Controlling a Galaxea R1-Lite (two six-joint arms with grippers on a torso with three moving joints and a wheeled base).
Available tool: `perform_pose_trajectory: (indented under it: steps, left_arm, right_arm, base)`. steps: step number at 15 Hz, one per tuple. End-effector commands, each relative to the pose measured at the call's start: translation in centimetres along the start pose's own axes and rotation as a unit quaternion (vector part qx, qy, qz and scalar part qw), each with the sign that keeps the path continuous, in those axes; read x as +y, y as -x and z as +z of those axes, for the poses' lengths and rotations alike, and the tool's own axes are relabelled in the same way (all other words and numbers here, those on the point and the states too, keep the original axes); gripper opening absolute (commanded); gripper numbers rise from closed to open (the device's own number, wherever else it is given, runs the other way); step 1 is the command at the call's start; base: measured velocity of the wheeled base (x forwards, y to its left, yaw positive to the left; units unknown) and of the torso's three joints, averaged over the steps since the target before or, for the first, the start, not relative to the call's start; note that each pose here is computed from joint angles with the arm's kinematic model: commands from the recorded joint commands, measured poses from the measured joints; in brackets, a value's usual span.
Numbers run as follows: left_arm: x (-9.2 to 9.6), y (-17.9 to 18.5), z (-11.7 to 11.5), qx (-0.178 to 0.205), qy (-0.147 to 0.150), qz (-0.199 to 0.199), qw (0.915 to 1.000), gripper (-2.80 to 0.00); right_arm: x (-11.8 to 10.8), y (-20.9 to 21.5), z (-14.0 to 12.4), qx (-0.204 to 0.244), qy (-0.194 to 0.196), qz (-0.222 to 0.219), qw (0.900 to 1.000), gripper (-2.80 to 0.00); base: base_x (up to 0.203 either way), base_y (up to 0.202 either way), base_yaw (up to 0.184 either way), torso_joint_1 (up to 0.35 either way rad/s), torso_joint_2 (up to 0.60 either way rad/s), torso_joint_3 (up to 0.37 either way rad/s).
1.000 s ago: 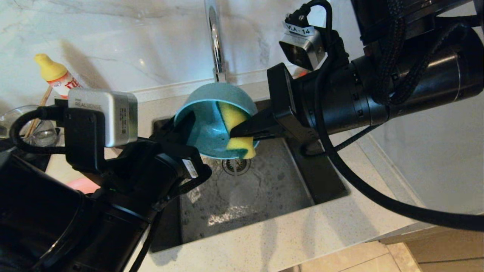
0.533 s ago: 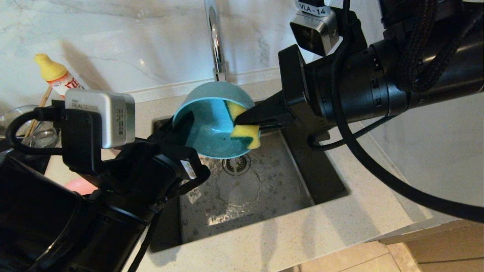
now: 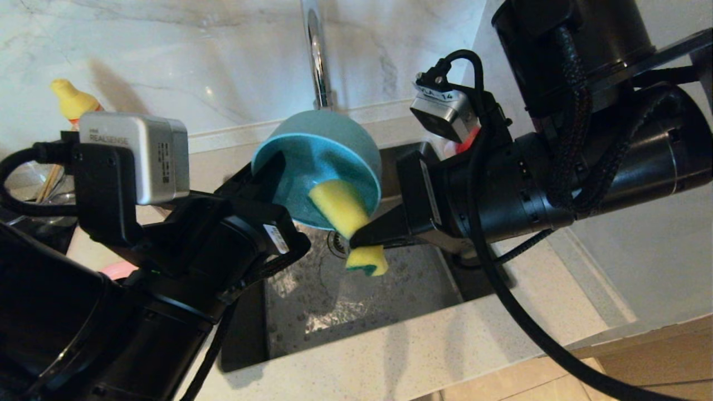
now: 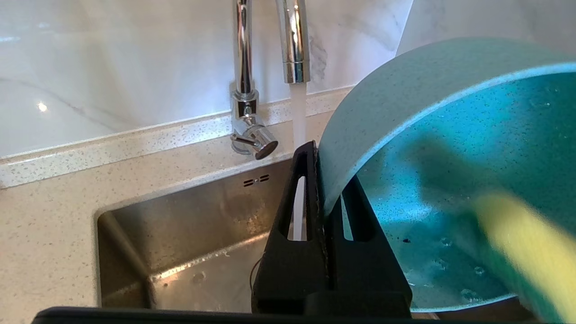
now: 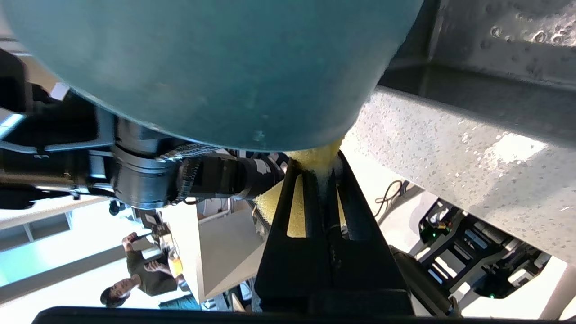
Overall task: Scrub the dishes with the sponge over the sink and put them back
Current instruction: Wipe the bowl
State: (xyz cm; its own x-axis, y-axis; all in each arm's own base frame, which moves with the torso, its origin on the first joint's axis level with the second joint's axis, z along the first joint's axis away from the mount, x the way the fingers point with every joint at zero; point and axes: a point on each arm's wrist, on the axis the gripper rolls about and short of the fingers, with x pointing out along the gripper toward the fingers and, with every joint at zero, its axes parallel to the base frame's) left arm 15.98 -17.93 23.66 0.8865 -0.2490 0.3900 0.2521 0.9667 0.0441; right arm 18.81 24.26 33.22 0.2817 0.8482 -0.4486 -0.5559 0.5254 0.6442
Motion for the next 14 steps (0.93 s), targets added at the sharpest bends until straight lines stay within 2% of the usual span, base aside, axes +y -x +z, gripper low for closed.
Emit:
perform_pose_trajectory:
  steps: [1,3,7,11,14]
  left_arm:
    - [0.0,0.0,0.0,-0.001,0.001,0.003,1.0000,-2.80]
    - [0.0,0.0,-0.1,0.001,0.000,0.003,1.0000,-2.80]
    - [0.1,0.2,-0.7,0.012,-0.003,0.003,0.9999,-2.80]
    - [0.2,-0.3,-1.2,0.019,-0.010,0.016,0.9997,-2.80]
    - [0.0,-0.6,-2.8,0.045,-0.019,0.024,0.9985,-2.80]
  right_arm:
    - [0.5,-1.0,-0.6,0.018,0.003,0.006,1.000,-2.80]
    - [1.2,-1.3,-0.6,0.014,0.011,0.020,1.000,-2.80]
    - [1.9,1.2,-0.6,-0.006,0.017,0.032,0.999,-2.80]
    - [2.4,5.0,-1.4,-0.027,0.025,0.043,0.998,-2.80]
    - [2.4,8.1,-2.2,-0.047,0.030,0.048,0.997,-2.80]
  base:
    - [0.000,0.000,0.000,0.000,0.00,0.000]
    - [0.000,0.000,0.000,0.000,0.00,0.000]
    - [0.000,0.000,0.000,0.000,0.00,0.000]
    - [0.000,0.000,0.000,0.000,0.00,0.000]
    - [0.000,0.000,0.000,0.000,0.00,0.000]
